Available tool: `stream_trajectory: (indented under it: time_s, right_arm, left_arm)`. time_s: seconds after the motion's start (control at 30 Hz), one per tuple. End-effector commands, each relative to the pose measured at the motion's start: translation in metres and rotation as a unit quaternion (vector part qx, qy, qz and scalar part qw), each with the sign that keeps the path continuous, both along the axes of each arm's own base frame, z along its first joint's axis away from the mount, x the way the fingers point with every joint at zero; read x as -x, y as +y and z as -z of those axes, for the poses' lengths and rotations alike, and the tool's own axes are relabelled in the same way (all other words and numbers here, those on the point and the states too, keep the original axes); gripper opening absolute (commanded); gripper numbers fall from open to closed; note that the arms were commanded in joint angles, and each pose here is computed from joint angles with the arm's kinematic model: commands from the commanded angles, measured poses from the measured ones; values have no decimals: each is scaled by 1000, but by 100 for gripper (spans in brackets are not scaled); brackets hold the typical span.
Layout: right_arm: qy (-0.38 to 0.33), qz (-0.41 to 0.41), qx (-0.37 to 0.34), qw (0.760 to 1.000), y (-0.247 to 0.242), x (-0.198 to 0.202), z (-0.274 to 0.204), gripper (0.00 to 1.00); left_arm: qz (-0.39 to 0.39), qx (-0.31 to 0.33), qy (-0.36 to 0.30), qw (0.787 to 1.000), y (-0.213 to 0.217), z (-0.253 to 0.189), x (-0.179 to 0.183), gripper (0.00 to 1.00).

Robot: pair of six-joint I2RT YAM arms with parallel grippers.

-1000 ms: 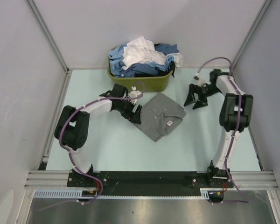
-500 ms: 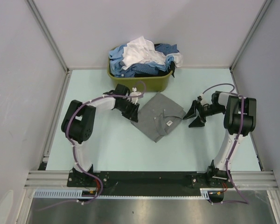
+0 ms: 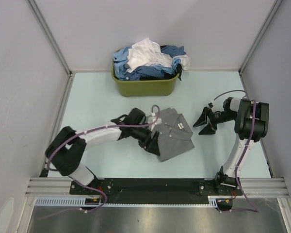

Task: Fold and stack the long sleeve shirts
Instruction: Fold the shirt

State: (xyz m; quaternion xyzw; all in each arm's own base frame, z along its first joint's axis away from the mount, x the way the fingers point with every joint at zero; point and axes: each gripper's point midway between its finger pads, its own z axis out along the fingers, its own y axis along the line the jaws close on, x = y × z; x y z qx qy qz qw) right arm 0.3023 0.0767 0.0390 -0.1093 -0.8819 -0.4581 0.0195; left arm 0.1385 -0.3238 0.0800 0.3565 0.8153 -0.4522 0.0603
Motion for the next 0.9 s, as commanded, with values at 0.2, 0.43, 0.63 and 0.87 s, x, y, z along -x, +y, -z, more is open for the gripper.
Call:
stream_trajectory:
  time_s: [0.2,0.43,0.63,0.87]
  right_arm:
    - [31,-126,34,991,37,45,32,67]
    - [38,-150,61,986,39,47,50,41]
    - [-4,-170,100,980,28,10,52,0]
    - [-70,-202,149,965,26,-49,53,0]
  left_arm:
    - [-188,-5,-136,973,72,-31,-153,77]
    - [-166,-39,-168,971,67,-6,-207,77]
    - [-140,-62,-173,973,62,18,-231,73]
    - [-83,-51,-85,992,57,38,-172,38]
